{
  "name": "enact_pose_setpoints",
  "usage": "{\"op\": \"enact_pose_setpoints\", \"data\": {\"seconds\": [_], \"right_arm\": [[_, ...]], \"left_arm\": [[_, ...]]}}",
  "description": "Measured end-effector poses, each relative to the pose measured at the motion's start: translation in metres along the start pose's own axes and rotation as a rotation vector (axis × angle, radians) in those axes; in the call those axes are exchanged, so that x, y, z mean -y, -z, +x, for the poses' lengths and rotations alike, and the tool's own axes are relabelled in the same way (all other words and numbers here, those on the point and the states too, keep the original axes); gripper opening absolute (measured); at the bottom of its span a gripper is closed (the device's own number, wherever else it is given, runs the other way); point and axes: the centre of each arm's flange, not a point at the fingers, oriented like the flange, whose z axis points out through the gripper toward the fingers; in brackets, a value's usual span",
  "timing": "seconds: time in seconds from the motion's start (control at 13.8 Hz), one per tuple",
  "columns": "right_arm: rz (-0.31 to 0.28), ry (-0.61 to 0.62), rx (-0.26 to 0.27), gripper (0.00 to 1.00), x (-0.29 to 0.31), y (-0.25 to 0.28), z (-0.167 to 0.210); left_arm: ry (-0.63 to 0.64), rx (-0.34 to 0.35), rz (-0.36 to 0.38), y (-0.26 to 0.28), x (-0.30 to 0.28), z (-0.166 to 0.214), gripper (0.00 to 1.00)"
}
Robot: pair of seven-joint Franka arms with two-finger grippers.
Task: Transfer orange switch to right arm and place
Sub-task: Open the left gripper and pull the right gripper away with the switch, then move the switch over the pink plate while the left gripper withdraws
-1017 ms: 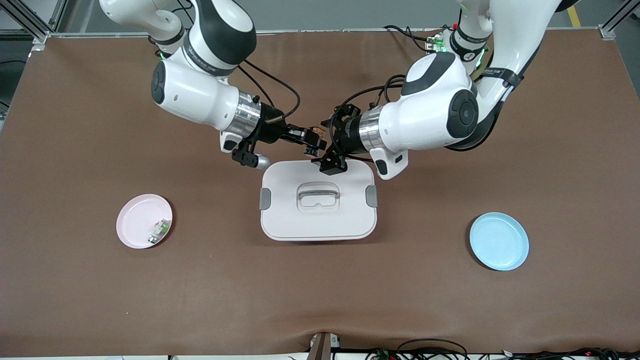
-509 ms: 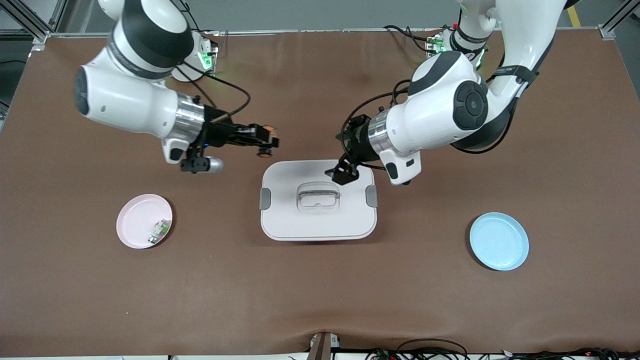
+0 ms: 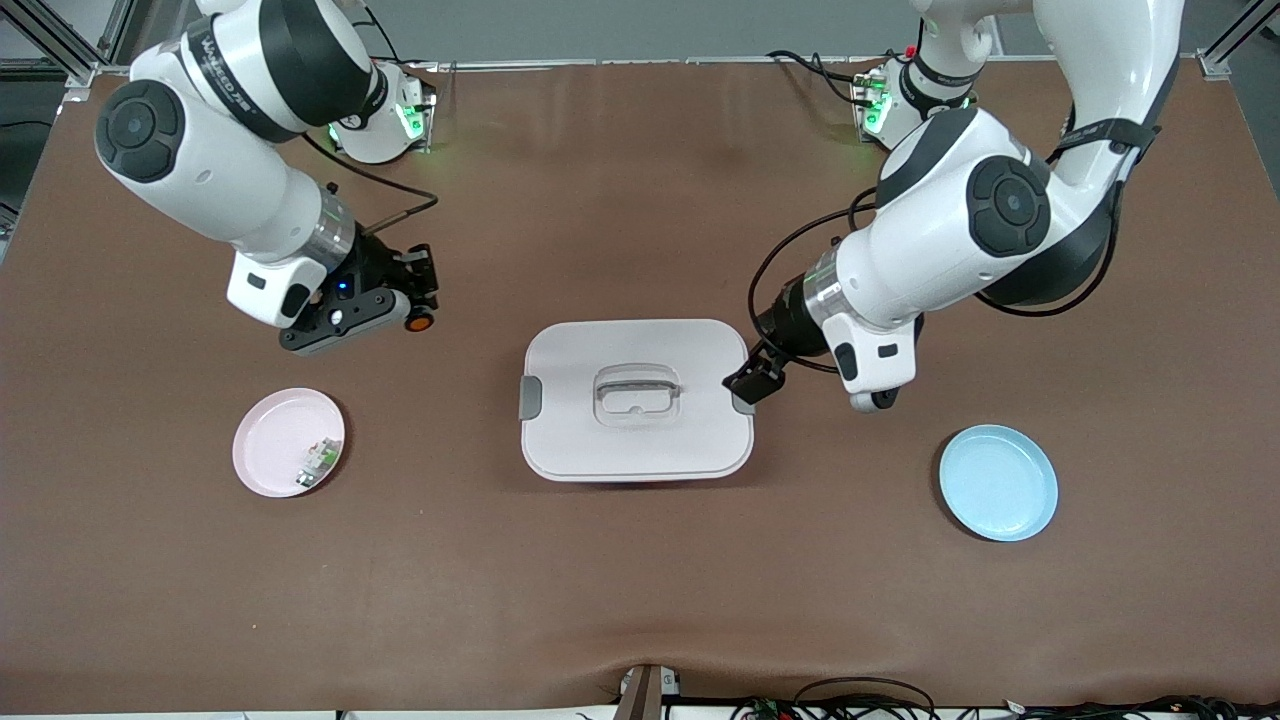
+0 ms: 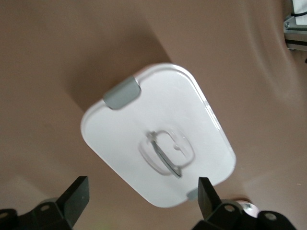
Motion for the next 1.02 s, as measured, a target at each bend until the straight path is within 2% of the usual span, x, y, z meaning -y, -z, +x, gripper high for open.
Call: {"op": "enact_pose_setpoints", "data": {"seconds": [0.22,0.36,0.65,1.02], "right_arm": [[-0.08,0.171,0.032,0.35,-0.056,-0.003,-0.008],[-0.122,0.257,0.052,0.35,-0.091,-0.002,-0.015],[-0.165,0.394,0.039,0.35,-0.149,-0.015,-0.027],[-0.182,0.568,0.037,0.35,-0.219,-0.038,-0.042]], "left_arm": [[-0.17,-0.044,0.063,0.024,0.018,0.036,1.0],[-0.243,-0.103,0.08,0.045,0.03,0.067,1.0],[-0.419,-0.245,0.119,0.083,0.047,0.104,1.0],[-0.603,-0.257,0.199,0.121,0.08,0.148,1.0]]}}
